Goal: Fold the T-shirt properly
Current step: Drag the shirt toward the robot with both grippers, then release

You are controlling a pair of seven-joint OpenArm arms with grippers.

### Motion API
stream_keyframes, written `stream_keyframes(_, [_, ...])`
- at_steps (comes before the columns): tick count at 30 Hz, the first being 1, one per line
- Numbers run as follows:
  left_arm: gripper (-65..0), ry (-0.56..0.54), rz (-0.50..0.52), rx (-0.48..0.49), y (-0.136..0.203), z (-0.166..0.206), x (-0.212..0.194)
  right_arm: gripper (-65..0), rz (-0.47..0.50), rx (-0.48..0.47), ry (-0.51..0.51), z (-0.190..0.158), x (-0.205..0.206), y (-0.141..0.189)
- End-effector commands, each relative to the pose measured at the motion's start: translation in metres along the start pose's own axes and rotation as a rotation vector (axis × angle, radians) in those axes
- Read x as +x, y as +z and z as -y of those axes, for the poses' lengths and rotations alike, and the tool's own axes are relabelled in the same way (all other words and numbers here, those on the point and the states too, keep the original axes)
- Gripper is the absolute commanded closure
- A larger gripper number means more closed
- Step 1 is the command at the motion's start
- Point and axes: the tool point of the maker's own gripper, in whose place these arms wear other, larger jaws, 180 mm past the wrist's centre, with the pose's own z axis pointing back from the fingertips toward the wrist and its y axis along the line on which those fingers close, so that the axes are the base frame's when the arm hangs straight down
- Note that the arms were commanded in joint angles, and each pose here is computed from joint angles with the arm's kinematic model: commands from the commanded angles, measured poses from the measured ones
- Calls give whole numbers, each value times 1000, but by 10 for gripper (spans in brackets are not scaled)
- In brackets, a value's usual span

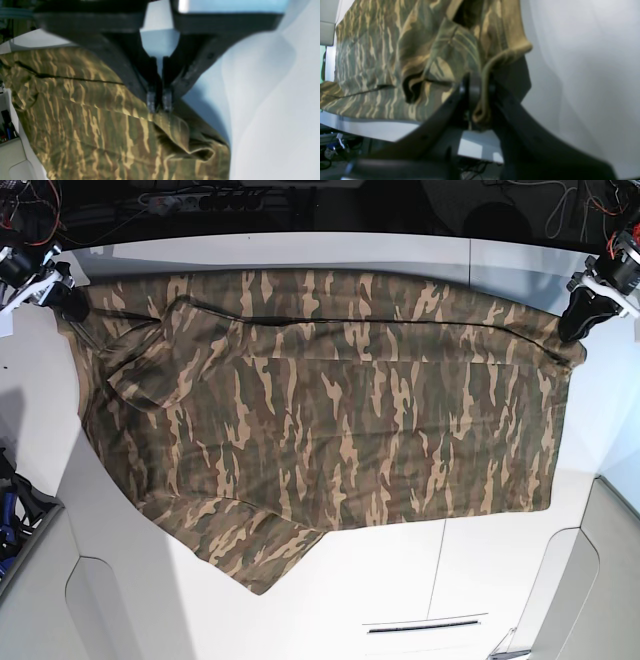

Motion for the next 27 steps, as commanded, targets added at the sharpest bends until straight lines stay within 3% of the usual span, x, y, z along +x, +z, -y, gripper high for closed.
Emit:
stream_keyframes(1, [0, -26, 29, -17, 3, 3, 12, 0, 27, -5, 29, 2, 11, 9])
stream_keyframes(13, [0, -6, -40, -24, 5, 5, -4, 0, 7, -42, 34, 10, 5, 12])
stream_keyframes(19, [-184, -6, -38, -25, 4, 5, -3, 0, 2, -70, 48, 15, 4, 13])
stream_keyframes(21, [-249, -6, -38, -24, 5, 5, -3, -153, 0, -84, 56, 18, 4, 13])
stream_keyframes(23, [-270, -6, -35, -22, 5, 4, -2, -291, -3, -97, 60, 20, 4, 13])
stream_keyframes(24, [-270, -6, -30, -18, 6, 3, -1, -327, 0, -102, 61, 21, 5, 14])
stream_keyframes(27, [-271, 2, 2, -7, 12, -1, 8, -336, 43, -126, 57, 28, 14, 21])
